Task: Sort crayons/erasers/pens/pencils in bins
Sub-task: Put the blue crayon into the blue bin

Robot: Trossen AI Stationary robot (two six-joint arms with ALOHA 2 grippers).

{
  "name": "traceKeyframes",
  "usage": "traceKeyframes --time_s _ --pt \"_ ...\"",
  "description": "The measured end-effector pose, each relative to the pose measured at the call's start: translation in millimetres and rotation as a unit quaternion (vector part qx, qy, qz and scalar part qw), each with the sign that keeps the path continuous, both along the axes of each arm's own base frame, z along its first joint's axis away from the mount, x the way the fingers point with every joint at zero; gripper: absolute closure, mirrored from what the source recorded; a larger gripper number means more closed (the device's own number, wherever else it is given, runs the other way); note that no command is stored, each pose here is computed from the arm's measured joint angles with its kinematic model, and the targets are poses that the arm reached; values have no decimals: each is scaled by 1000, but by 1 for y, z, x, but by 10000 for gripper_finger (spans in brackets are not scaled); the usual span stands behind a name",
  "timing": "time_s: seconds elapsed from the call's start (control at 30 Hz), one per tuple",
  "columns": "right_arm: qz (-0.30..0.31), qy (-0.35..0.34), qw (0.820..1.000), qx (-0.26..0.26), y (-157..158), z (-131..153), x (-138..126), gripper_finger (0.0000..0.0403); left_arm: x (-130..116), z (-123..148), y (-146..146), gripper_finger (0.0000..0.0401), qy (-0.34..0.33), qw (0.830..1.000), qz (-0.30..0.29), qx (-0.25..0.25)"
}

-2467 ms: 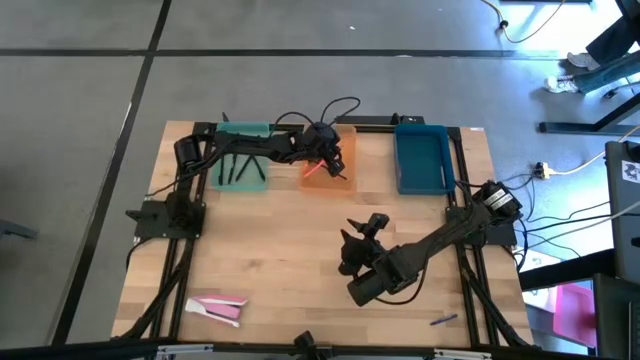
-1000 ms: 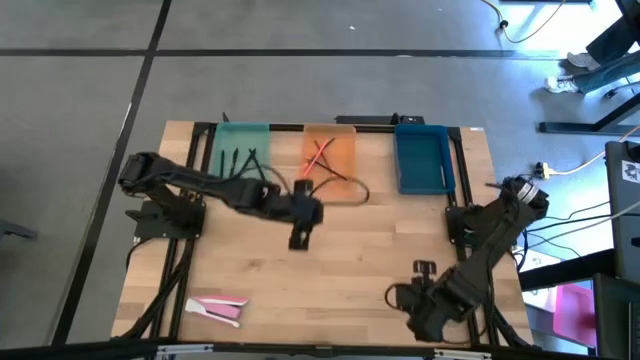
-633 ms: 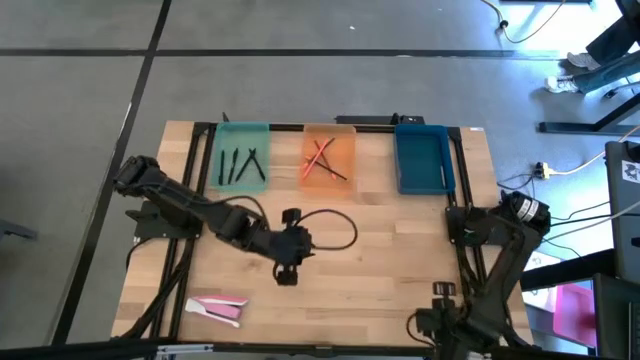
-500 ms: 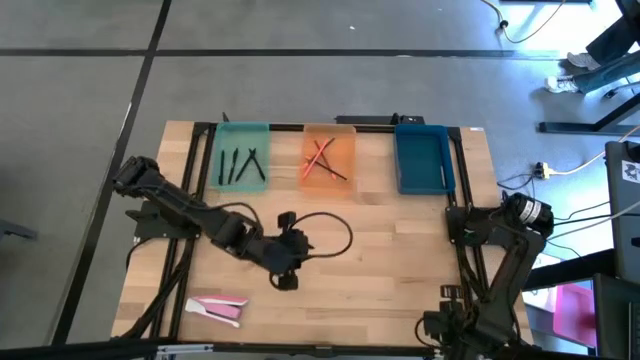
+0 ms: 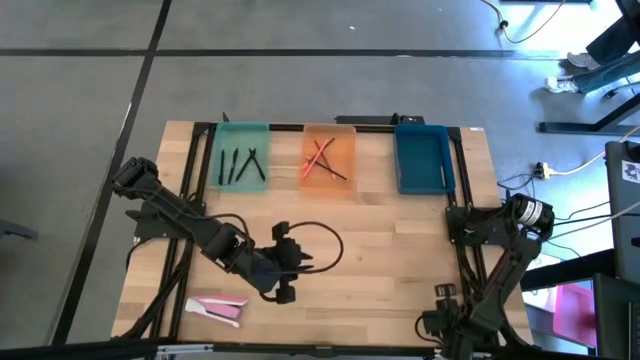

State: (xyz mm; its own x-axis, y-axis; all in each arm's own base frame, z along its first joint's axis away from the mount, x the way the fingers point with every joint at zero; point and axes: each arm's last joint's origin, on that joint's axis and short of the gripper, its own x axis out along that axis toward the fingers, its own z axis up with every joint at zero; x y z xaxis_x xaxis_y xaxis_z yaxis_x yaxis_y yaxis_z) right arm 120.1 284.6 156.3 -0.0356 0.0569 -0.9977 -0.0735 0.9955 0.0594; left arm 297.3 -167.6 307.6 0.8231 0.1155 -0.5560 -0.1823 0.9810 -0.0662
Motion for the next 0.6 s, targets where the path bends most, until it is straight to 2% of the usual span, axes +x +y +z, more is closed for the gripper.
traceKeyframes --time_s 0.27,0.6 --pt "29 -1 999 20 -4 -15 -2 234 1 0 1 319 -3 1000 5 -1" --pt "25 -3 999 26 -9 -24 -5 234 1 0 1 319 -3 1000 5 -2"
